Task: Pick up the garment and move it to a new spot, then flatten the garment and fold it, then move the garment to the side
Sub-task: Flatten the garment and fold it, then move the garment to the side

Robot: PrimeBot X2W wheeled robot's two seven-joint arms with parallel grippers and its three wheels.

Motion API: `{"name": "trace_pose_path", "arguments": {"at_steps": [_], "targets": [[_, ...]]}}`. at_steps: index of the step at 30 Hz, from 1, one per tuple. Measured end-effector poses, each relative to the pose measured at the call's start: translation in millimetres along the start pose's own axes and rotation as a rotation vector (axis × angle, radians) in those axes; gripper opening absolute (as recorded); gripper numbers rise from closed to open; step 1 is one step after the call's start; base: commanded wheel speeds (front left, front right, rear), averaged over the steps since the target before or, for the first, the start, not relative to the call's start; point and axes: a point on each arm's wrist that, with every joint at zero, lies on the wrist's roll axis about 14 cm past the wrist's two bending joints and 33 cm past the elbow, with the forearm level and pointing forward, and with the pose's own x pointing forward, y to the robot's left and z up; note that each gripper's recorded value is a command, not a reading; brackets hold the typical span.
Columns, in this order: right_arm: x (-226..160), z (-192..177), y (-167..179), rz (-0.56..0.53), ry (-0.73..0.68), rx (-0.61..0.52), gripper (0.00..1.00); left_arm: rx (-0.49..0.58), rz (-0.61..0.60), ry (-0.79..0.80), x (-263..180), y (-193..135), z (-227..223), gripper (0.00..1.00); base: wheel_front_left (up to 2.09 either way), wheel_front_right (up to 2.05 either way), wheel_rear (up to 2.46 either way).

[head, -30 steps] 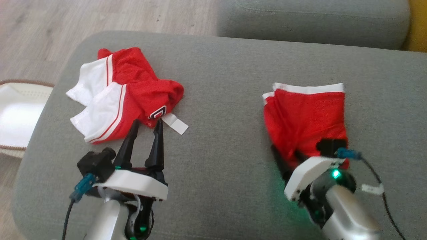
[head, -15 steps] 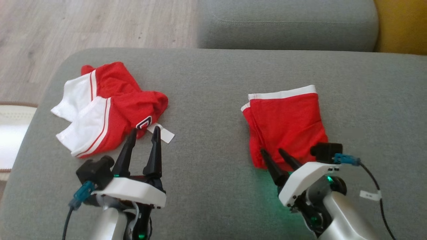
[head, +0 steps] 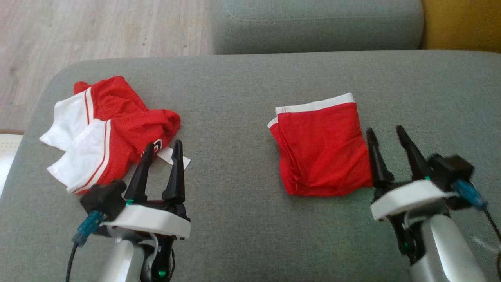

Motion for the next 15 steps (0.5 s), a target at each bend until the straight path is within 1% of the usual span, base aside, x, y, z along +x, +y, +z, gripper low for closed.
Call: {"name": "trace_pose_path", "arguments": {"at_steps": [2, 4, 8, 15], "targets": [[-6.4, -1.6, -9.2, -0.031, -0.027, -0.009, 1.00, 0.004, -0.006, 0.006, 1.8, -1.5, -2.5, 1.00, 0.00, 0.00, 0.00], [-12.5, -3.6, -16.6, -0.051, -0.049, -0.056, 1.00, 0.006, -0.010, 0.015, 3.1, -2.3, -5.6, 1.00, 0.00, 0.00, 0.00], [-19.4, -4.1, -28.9, -0.088, -0.077, -0.082, 1.00, 0.035, -0.020, 0.028, 4.7, -4.1, -10.2, 1.00, 0.00, 0.00, 0.00], [-24.9, -10.5, -35.8, -0.112, -0.071, -0.081, 1.00, 0.067, -0.013, 0.033, 4.2, -3.1, -12.6, 1.00, 0.00, 0.00, 0.00]]}}
